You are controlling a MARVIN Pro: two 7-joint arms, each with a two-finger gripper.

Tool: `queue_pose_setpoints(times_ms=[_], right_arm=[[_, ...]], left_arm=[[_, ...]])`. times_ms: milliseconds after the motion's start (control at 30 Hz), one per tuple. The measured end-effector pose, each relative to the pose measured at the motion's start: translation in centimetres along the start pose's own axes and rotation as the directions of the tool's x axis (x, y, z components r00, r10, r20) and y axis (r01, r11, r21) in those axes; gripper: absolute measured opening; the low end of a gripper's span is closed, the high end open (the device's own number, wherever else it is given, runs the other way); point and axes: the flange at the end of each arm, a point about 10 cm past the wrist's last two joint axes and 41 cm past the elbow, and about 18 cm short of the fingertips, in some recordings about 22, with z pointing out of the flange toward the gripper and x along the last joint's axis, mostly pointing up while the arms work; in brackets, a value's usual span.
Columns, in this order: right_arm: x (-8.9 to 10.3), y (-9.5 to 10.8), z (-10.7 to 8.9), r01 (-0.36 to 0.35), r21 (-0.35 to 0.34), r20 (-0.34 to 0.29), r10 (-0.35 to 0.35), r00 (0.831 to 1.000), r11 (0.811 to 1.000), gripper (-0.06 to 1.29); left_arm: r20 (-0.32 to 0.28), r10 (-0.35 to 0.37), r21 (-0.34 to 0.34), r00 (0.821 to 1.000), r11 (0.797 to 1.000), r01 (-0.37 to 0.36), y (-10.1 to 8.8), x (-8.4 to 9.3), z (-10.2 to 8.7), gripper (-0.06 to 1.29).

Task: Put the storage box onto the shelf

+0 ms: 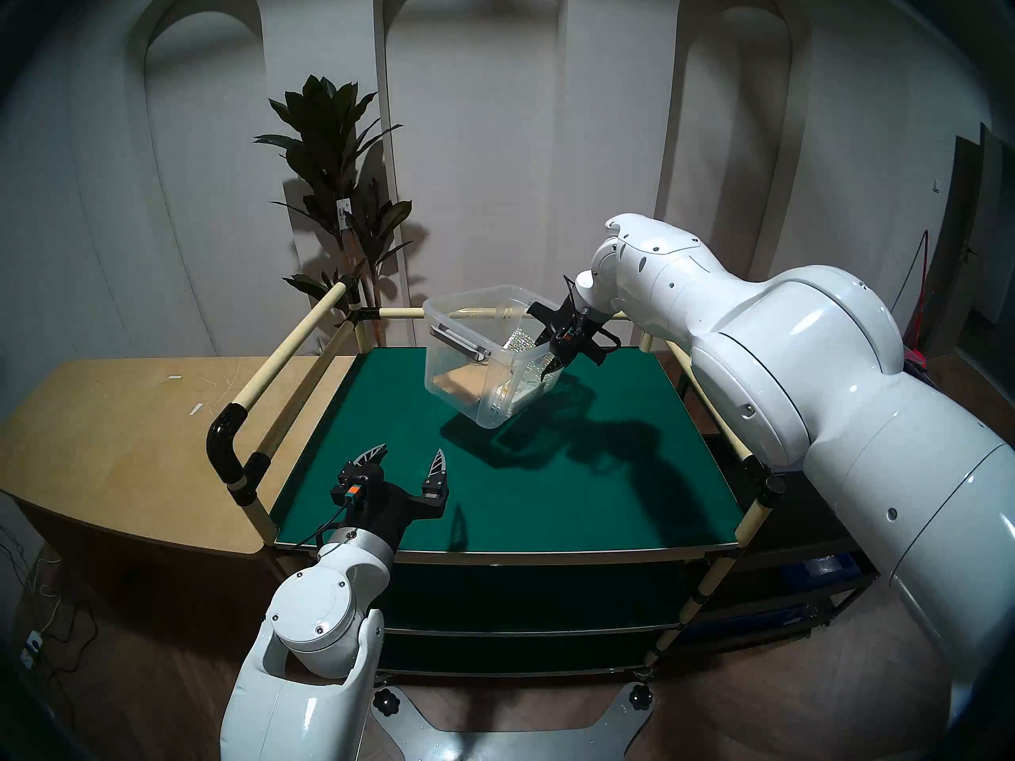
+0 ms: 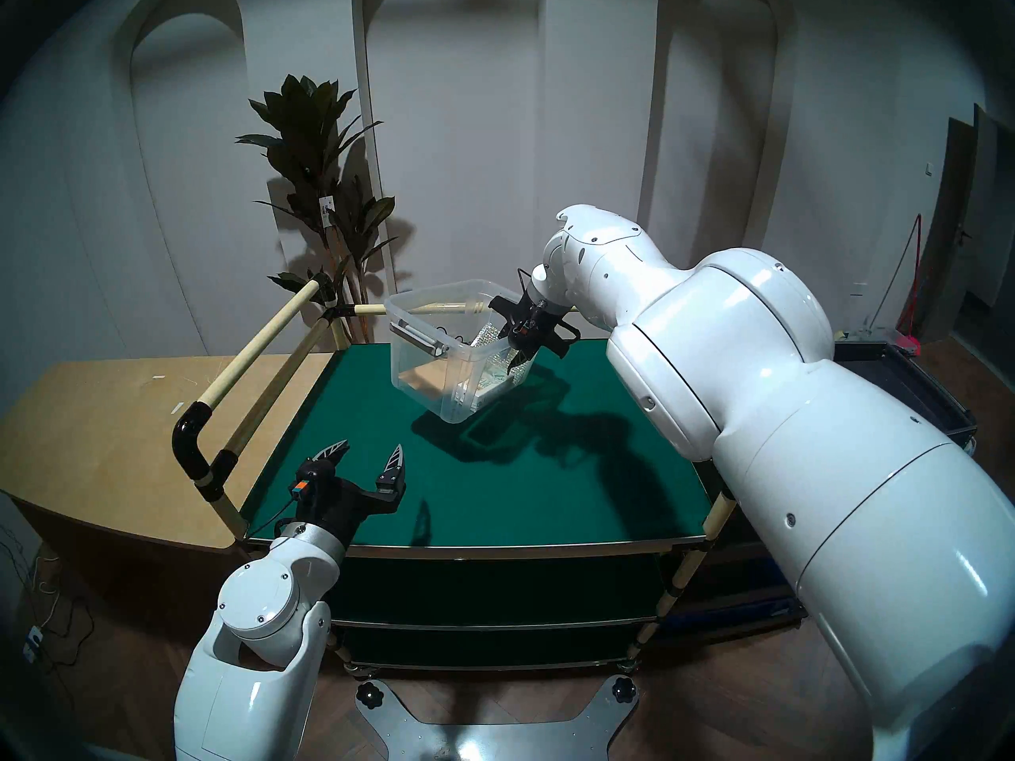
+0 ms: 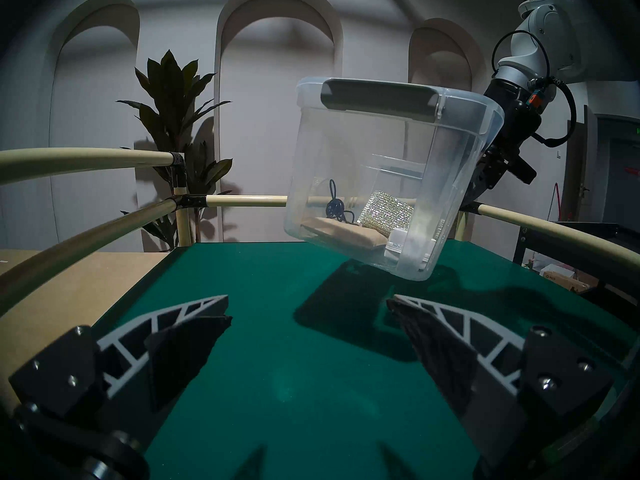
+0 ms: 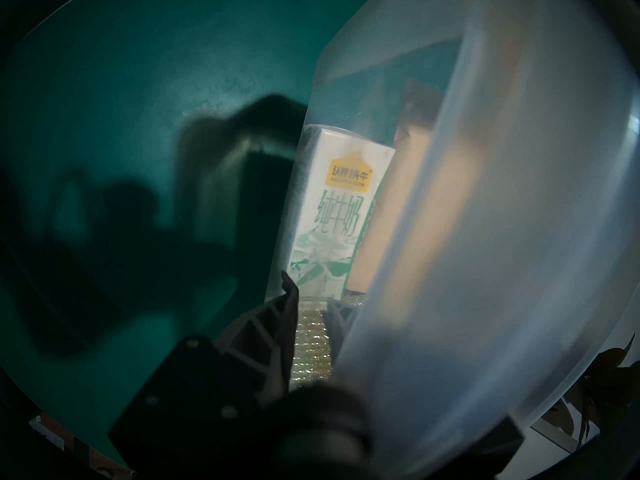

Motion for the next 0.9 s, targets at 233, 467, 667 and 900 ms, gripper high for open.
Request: queue_pose_setpoints(times_ms=[233,467,667,900], right_arm=[[0.3,0.1,0.3,0.007,0.007,-0.003,-0.007,1.0,1.0,0.3],[-0.6,-1.2,-0.1,-0.005,0.032,0.017,0.005,1.0,0.999,0.3],[-1.3,-2.6,-0.1,-0.012,0.063,0.032,0.01,0.999,0.998,0.3],[-1.6,-4.0,0.2,-0.014,0.105,0.045,0.009,0.999,0.994,0.3]], left_arm=[[-0.001,0.0,0.0,1.0,1.0,0.0,0.0,0.0,0.0,1.26],[-0.004,0.0,-0.001,1.0,1.0,0.0,0.0,0.1,0.1,1.26],[-0.005,0.0,-0.001,1.0,1.0,0.0,0.0,0.2,0.2,1.26],[-0.007,-0.001,-0.001,1.0,1.0,0.001,0.1,0.2,0.2,1.26]])
